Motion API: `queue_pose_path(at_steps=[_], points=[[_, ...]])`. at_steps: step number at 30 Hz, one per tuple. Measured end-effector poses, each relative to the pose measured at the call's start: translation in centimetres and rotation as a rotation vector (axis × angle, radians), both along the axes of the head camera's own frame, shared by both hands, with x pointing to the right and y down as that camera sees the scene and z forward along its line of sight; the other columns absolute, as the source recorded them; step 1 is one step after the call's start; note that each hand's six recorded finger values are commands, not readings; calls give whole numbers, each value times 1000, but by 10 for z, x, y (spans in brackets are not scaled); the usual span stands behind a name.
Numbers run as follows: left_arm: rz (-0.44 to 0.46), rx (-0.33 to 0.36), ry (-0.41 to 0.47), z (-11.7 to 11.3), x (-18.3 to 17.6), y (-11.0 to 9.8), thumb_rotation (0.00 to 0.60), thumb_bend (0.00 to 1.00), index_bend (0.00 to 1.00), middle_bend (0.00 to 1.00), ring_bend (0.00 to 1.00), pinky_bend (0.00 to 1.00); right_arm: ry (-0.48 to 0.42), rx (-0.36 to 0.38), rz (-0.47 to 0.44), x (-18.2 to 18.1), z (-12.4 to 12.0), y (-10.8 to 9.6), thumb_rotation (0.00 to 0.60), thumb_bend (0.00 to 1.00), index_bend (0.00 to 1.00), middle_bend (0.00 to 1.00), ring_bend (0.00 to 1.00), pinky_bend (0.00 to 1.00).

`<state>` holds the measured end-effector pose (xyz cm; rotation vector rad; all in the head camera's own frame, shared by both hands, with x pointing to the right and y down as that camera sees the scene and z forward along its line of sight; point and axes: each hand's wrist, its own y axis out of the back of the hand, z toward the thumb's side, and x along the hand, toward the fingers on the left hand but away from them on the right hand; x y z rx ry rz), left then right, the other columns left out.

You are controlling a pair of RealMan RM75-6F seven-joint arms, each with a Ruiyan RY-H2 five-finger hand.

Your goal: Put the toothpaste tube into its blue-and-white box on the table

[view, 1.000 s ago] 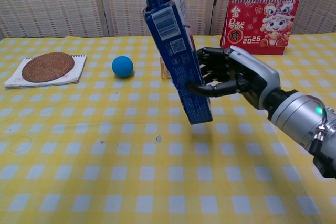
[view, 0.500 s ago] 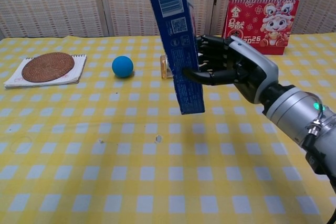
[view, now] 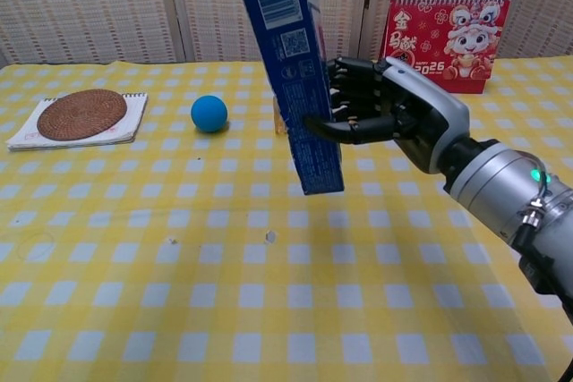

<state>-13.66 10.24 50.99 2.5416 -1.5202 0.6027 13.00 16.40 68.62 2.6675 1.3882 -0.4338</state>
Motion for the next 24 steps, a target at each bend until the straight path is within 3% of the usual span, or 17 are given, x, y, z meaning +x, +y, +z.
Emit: queue_pose_path(at_steps=[2,4,11,20,22,24], points=[[9,-7,0,1,1,1,600,188,25,1000,1000,1000,0,-2,-2,0,0,1,600,311,510,421,412,413],[16,-13,-1,3,1,1,600,173,1,1000,1000,1000,1,-3,-2,0,0,1,600,311,510,421,412,413],[21,-23,6,3,0,-1,600,164,0,1000,1000,1000,0,0,0,2,-1,1,600,311,510,421,411,413],[-8,41,-24,0,-9,-8,600,170,0,1000,997,1000,1,-3,5,8,0,1,600,311,510,421,410,413],[-1,77,-58,-1,-12,-9,600,173,12,967,949,1000,16,5,-2,11,0,1,600,311,510,421,409,413],[10,123,-111,-2,-19,-10,600,175,43,837,819,953,39,18,-9,16,0,0,600,311,510,421,409,413]])
